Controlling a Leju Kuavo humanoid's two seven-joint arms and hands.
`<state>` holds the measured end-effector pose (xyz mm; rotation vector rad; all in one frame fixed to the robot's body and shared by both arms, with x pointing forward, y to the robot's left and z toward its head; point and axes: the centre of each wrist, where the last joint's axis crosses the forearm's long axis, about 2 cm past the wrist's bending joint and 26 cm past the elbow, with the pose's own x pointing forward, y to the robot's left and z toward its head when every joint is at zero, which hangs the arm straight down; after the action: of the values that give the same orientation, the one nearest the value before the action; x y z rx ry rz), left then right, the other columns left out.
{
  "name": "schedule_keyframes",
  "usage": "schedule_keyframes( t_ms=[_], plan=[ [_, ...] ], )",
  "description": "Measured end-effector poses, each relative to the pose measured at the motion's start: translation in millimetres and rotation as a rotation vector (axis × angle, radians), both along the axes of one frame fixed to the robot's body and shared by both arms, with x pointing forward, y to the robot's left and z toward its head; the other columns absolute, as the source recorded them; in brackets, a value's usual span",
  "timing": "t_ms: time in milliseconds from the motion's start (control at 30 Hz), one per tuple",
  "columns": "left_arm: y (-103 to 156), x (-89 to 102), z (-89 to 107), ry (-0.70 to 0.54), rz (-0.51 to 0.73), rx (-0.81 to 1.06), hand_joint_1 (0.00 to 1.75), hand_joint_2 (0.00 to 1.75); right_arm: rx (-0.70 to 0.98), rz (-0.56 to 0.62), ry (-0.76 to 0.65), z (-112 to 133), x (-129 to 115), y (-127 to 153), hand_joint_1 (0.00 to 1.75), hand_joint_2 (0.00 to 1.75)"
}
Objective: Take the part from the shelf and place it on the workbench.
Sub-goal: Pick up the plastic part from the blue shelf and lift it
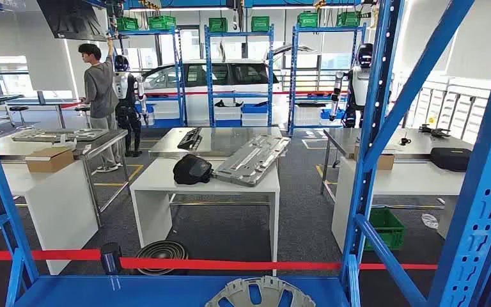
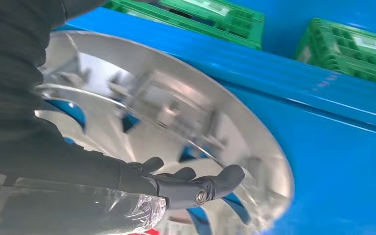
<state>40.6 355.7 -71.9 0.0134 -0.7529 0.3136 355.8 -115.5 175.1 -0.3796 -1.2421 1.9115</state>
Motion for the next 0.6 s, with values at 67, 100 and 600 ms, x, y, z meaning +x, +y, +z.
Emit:
schedule_keyframes(
  t_ms=[67, 100, 600],
  plan=[
    [-0.1, 0.0, 0.2, 0.000, 0.001, 0.001, 0.00, 0.00, 0.001, 0.001, -0.001, 0.4, 0.1, 0.3, 0.00, 1.75],
    [-0.2, -0.1, 0.2, 0.000, 0.001, 0.001, 0.00, 0.00, 0.001, 0.001, -0.002, 0.7, 0.1, 0.6, 0.00, 1.75],
    [0.9, -0.7, 1.3, -0.002, 0.007, 0.008, 0.00, 0.00, 0.005, 0.004, -0.003, 1.3, -0.3, 2.2, 0.00, 1.75]
  ],
)
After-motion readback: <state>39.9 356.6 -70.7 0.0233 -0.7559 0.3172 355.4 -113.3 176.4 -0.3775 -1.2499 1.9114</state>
